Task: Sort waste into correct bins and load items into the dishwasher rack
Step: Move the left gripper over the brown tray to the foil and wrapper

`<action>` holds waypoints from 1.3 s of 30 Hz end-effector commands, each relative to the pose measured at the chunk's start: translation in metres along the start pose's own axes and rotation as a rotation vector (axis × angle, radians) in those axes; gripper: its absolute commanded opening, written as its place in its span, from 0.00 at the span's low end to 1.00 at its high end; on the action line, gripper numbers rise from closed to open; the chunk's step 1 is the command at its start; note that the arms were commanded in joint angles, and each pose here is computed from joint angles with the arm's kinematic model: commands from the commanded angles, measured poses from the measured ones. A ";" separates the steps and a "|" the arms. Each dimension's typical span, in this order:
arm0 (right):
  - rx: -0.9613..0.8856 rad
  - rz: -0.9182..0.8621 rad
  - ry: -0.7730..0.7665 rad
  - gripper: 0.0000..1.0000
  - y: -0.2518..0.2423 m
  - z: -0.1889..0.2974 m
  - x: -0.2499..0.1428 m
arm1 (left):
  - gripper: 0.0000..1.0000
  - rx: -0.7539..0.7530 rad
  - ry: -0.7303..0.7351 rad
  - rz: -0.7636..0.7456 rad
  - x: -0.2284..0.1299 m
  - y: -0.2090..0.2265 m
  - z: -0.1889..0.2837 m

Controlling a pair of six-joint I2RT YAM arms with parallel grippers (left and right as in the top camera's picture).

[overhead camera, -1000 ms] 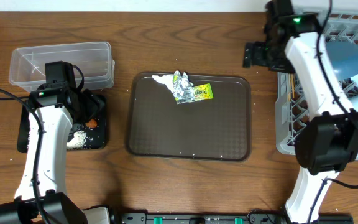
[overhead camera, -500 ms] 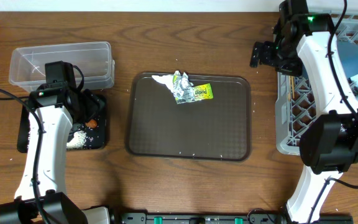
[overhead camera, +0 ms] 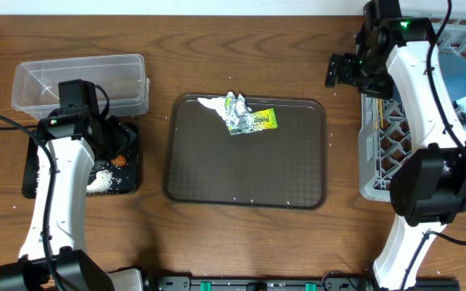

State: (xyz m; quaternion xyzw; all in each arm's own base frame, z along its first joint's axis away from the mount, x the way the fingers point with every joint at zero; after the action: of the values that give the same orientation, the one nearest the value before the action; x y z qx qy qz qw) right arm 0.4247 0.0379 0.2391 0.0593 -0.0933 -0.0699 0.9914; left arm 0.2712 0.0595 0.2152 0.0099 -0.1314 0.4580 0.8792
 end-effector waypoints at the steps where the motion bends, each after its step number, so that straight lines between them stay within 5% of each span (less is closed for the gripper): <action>1: 0.006 -0.017 -0.009 0.99 0.001 0.003 0.002 | 0.98 0.007 -0.027 0.014 0.003 0.002 0.005; 8: 0.006 -0.017 -0.009 0.99 0.001 0.003 0.002 | 0.98 0.002 -0.032 0.022 0.003 0.001 0.005; 12: 0.006 -0.017 -0.009 0.99 0.001 0.003 0.002 | 0.98 -0.076 -0.046 0.157 0.008 -0.007 0.006; 15: 0.006 -0.017 -0.009 0.99 0.001 0.003 0.002 | 0.98 -0.226 0.209 0.200 -0.011 -0.017 0.009; 19: 0.006 -0.017 -0.009 0.99 0.001 0.003 0.002 | 0.98 -0.359 0.360 0.236 -0.019 -0.028 0.014; 23: 0.006 -0.017 -0.009 0.99 0.001 0.003 0.002 | 1.00 -0.638 0.429 0.013 -0.028 -0.059 0.028; 26: 0.006 -0.017 -0.009 0.99 0.001 0.003 0.002 | 1.00 -0.704 0.423 -0.097 -0.042 -0.080 0.040; 35: 0.006 -0.017 -0.009 0.99 0.001 0.003 0.002 | 1.00 -0.504 0.127 -0.388 -0.076 -0.137 0.106; 39: 0.006 -0.017 -0.009 0.99 0.001 0.003 0.002 | 1.00 -0.425 0.125 -0.565 -0.084 -0.166 0.120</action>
State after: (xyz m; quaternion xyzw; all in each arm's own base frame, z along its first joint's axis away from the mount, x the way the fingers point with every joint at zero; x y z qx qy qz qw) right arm 0.4248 0.0380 0.2391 0.0598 -0.0934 -0.0701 0.9914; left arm 0.3137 -0.1124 0.3262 -0.2299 -0.1383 0.2122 0.9397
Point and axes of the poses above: each gripper's point midway between its finger pads, its own z axis back along the fingers, its own y axis along the line the jaws close on, x = y × z, the point moved 10 cm from there along z, back along the fingers, and after that the axes turned 5 degrees about z, right-handed, at the moved point
